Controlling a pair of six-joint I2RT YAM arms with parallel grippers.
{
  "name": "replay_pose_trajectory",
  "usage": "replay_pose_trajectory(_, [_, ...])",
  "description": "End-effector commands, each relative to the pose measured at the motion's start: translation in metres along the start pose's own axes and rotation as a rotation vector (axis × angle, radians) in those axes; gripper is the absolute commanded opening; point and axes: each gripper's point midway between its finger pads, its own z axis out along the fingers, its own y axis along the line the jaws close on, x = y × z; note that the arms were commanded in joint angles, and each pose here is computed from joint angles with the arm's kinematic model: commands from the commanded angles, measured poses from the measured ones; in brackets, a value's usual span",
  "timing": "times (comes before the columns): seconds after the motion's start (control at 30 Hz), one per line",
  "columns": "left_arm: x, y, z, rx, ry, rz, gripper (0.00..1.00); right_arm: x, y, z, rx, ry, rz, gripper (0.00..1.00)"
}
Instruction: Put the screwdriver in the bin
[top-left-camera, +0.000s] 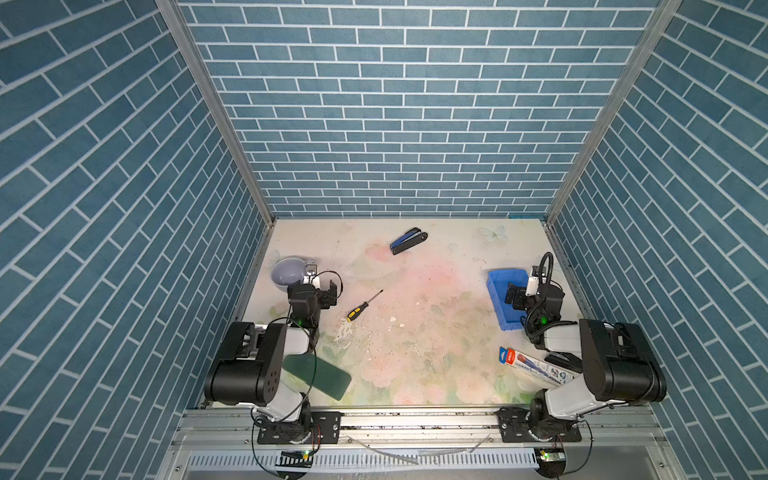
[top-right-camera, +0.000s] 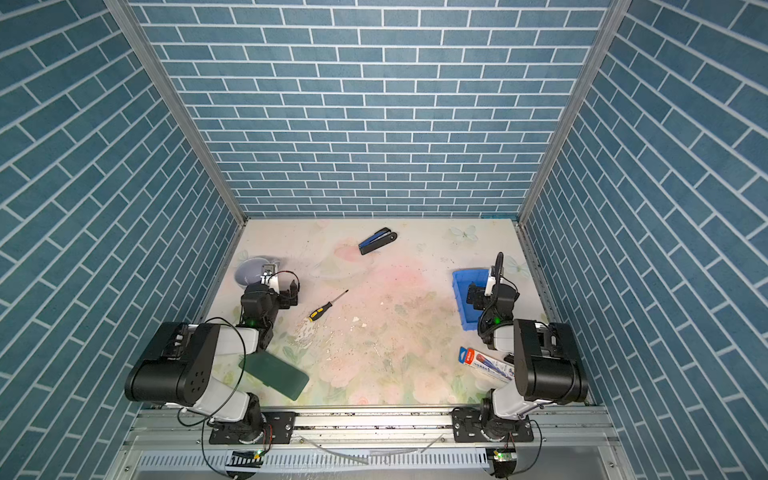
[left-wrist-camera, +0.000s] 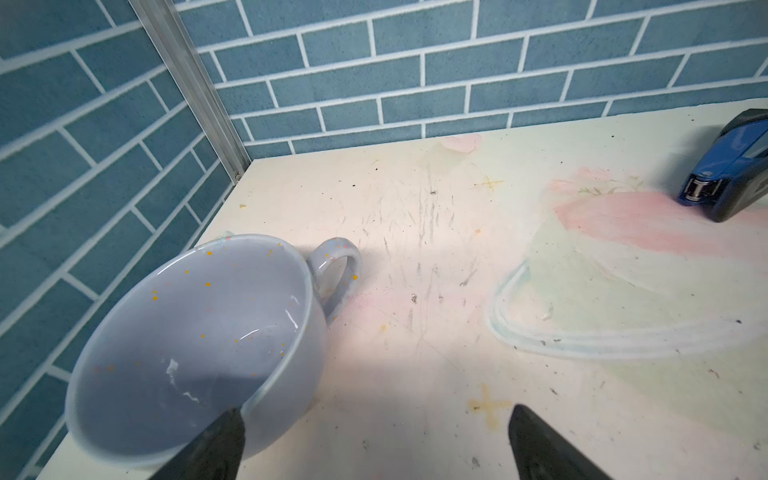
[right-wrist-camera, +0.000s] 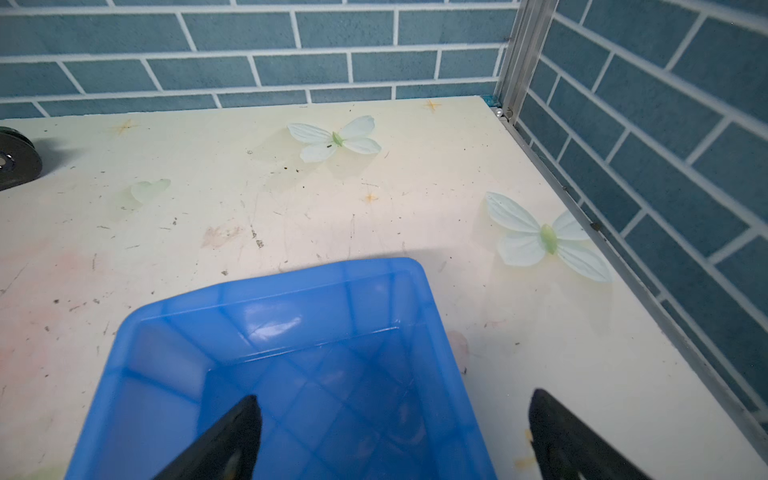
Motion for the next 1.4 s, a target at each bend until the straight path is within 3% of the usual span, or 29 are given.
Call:
replay_pose_trajectory(0.0, [-0.006,0.001,0.002,0.004,-0.014,0.006,1.00,-0.010,0.000,0.004,0.001,-0.021,0.000,0.99])
replay_pose_trajectory(0.83, [-0.006,0.001,0.002,0.001,-0.015,0.006,1.00,-0.010,-0.006,0.004,0.034,-0.021,0.016,0.99])
replay_pose_trajectory(1.13, [-0.052,-0.004,-0.025,0.033,-0.018,0.054,1.00,-0.020,-0.006,-0.004,0.035,-0.039,0.011,0.99])
replay_pose_trajectory(1.37, [-0.074,-0.024,-0.060,0.152,0.032,0.150,1.00,-0.036,0.003,-0.024,-0.024,0.024,0.048,0.99])
